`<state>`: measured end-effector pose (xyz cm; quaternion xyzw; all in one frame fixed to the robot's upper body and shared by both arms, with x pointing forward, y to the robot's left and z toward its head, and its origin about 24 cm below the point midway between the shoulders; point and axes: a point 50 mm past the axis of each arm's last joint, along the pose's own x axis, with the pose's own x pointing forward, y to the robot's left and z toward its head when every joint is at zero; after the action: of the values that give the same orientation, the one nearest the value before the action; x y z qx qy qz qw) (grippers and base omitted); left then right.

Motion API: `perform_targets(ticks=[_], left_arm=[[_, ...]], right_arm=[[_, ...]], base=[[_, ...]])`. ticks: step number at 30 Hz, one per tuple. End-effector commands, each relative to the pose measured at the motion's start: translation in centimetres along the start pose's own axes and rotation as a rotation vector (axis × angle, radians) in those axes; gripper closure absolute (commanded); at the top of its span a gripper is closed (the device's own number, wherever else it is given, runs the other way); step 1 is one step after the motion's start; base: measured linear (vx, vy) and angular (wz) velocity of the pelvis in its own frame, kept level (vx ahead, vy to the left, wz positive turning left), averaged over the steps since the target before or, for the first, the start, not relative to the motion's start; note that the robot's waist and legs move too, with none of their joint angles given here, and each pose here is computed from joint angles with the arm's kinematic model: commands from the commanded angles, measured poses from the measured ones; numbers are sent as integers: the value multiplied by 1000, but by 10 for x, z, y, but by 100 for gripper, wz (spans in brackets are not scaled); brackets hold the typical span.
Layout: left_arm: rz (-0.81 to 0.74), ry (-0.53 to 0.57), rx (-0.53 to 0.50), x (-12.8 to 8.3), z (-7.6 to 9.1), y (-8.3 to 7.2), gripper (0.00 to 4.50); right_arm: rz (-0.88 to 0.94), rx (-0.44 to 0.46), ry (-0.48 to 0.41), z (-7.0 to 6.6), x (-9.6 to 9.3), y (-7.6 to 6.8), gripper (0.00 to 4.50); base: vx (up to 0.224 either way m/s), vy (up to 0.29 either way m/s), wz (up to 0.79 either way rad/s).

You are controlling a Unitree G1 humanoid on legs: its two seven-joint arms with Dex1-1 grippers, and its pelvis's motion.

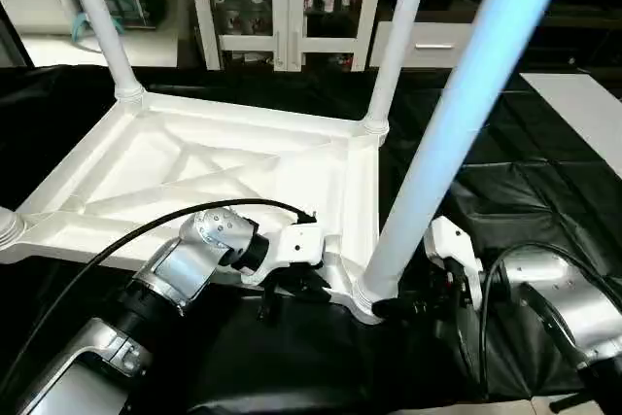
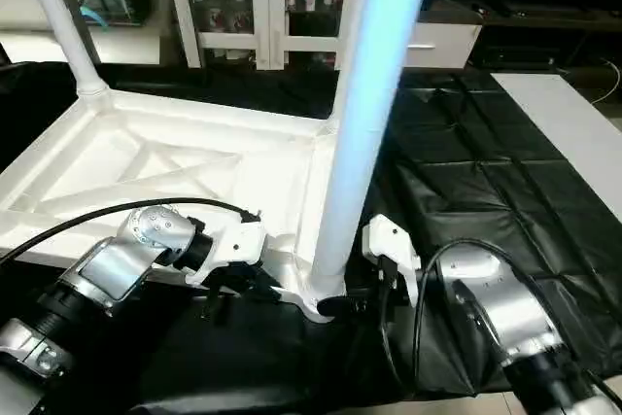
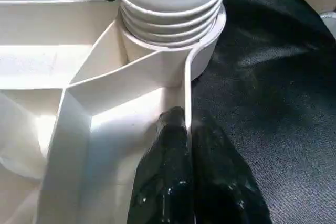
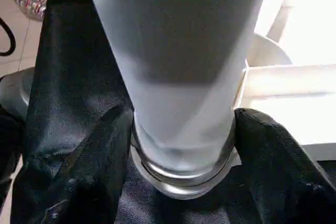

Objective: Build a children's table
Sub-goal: Rotate leg to tighten

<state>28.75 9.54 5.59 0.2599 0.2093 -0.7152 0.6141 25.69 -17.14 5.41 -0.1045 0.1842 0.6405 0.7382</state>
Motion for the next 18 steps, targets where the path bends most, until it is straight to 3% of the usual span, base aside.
perform_targets(ticks=[1, 9, 11, 14, 18], left_arm=[[-21, 6, 40, 6, 8, 1, 450], [-9, 9, 33, 5, 5, 2, 450], [34, -4, 6, 5, 6, 5, 450], [103, -1, -31, 5, 6, 13, 450], [306, -37, -149, 16, 14, 38, 450]], right_arm=[[25, -16, 7, 1, 7, 0, 179], [-50, 12, -18, -4, 9, -6, 186], [-180, 72, -83, -4, 7, -16, 186], [-301, 126, -103, -6, 8, -23, 186], [-594, 261, -129, -12, 27, -39, 187]], base=[[0, 0, 0], [0, 0, 0], [0, 0, 0], [0, 0, 0], [0, 0, 0]])
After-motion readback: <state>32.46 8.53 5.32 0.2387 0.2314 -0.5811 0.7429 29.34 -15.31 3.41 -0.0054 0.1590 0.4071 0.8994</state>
